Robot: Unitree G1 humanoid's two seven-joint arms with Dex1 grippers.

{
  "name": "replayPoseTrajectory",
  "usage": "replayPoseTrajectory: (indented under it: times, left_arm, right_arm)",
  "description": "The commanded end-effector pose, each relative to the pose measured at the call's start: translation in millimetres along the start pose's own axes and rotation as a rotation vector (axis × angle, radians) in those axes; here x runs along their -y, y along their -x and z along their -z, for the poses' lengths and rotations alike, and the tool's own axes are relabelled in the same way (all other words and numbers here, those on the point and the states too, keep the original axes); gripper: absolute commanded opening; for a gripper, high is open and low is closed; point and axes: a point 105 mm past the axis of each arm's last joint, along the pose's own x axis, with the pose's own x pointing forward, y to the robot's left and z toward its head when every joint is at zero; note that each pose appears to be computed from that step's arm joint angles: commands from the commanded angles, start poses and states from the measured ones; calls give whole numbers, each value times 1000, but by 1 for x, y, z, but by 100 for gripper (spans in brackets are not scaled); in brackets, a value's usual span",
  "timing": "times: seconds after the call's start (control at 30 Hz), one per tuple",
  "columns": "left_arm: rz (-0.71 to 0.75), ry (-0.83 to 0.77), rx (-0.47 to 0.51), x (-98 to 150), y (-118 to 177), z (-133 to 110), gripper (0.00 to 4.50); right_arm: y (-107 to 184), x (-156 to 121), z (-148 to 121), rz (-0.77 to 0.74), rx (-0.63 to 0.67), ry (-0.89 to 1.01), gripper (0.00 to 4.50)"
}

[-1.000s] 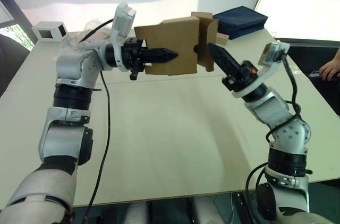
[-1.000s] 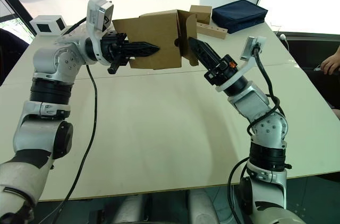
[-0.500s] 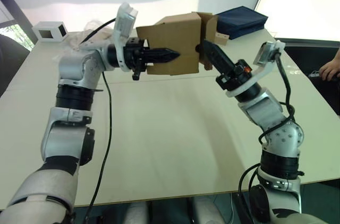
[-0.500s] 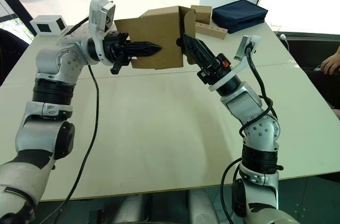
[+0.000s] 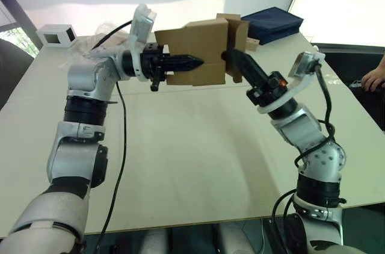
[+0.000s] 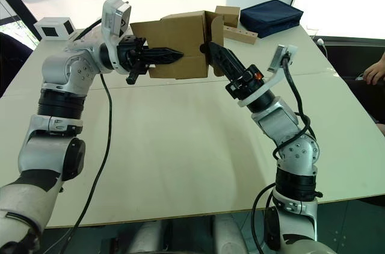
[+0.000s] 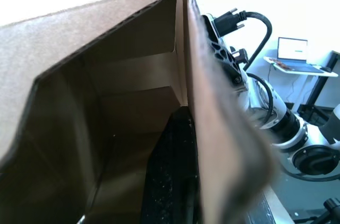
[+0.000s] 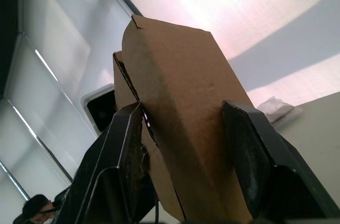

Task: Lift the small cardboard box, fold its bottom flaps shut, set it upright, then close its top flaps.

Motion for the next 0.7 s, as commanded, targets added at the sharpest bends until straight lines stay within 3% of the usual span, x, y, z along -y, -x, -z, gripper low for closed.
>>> replayPoseTrajectory:
  times: [0.03,0.43,0.53,0.7]
  left_arm:
    - [-4,-34,27,1,3,-14,0]
    - [-7,-29,29,0,4,-13,0]
    - [-10,-28,28,0,4,-13,0]
    - [-9,-28,26,0,5,-13,0]
  right_arm:
    - [-2,-29,1,-141,-29,-14,240]
    - [-3,-25,9,-131,-90,31,240]
    - [-1,-7,17,-26,-219,262,240]
    - [2,-5,2,-30,-215,340,240]
